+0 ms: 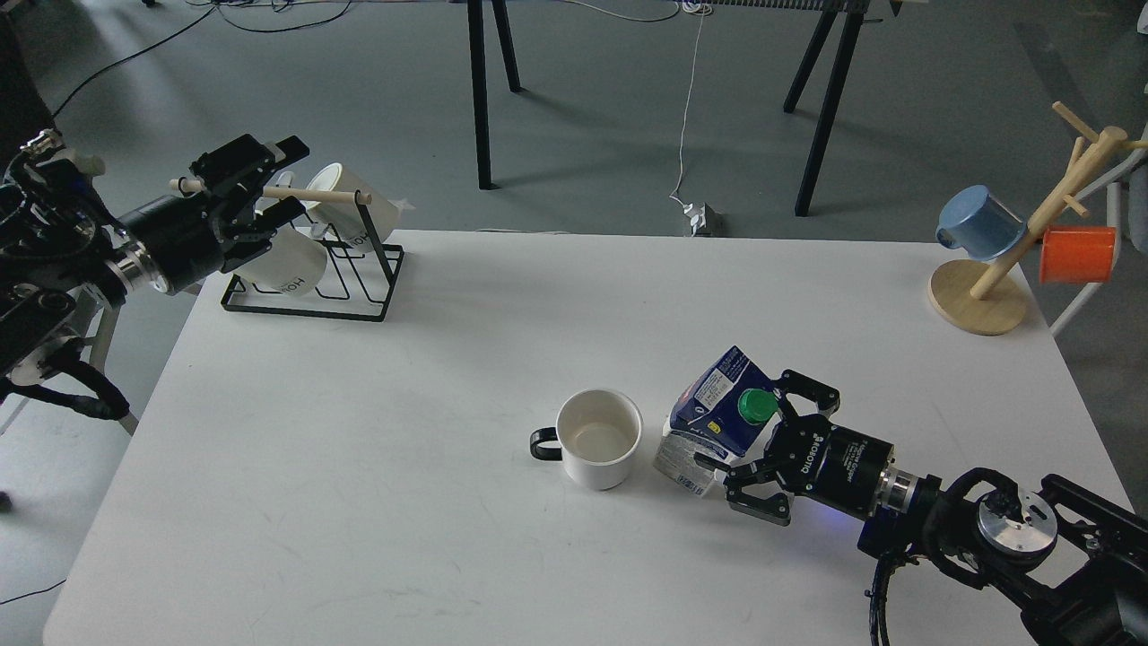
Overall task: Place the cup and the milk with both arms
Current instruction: 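Release the carton and withdraw the right gripper toward the mug tree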
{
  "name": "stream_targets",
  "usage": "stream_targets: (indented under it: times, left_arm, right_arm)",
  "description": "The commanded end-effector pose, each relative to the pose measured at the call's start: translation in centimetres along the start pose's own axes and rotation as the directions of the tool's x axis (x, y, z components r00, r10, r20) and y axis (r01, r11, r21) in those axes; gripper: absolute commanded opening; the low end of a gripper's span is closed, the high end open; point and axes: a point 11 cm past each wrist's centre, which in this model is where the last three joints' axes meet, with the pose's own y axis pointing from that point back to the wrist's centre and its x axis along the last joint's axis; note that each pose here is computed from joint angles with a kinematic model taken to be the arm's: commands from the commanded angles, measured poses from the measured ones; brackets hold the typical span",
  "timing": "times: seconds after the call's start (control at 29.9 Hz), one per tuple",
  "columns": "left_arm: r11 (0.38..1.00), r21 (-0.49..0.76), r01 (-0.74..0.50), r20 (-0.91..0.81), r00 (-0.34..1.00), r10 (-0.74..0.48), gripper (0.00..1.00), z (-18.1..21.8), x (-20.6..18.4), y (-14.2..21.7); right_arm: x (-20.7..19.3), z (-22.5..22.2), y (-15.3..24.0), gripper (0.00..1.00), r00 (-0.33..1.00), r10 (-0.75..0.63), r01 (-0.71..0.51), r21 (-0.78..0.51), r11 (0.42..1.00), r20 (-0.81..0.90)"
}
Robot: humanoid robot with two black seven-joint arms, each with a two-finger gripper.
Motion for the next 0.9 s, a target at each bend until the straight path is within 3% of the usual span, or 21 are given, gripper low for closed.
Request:
stream_targets:
  times: [0.0,0.13,0.23,0.5,0.74,0.87]
  left_arm:
    - [1.000,-0.001,0.000,0.000,1.000,0.000,0.97,0.1,0.0,0.0]
    - [1.000,-0.001,0.000,0.000,1.000,0.000,0.97,0.1,0.0,0.0]
    - [1.000,-0.002,0.003,-0.003,1.000,-0.003,0.97,0.0,-0.2,-0.1]
    - [1.000,0.011,0.005,-0.026,1.000,-0.004,0.97,-1.0,-0.8,0.1]
    - [1.000,0.030,0.001,-0.061,0.998,0.001,0.97,-2.5,-1.6,0.1]
    - [0.999,0.033,0.001,-0.076,0.997,0.002,0.97,-3.0,-2.1,-0.4]
  right_arm:
    - [0.8,0.2,1.9,0.99,0.999,0.029,-0.029,0.013,0.999,0.013]
    - [1.4,-0.5,4.9,0.99,0.998,0.056,-0.058,0.068,0.996,0.023]
    - [1.6,-3.1,8.0,0.99,0.997,0.072,-0.074,0.187,0.980,0.022]
    - [-0.5,-12.2,15.2,0.99,0.999,0.044,-0.021,0.532,0.847,-0.031]
    - [-1.8,-19.4,16.4,0.99,0.998,0.047,-0.009,0.674,0.738,-0.038]
    - [-1.6,-20.2,14.2,0.99,1.000,-0.001,0.008,0.689,0.725,-0.010]
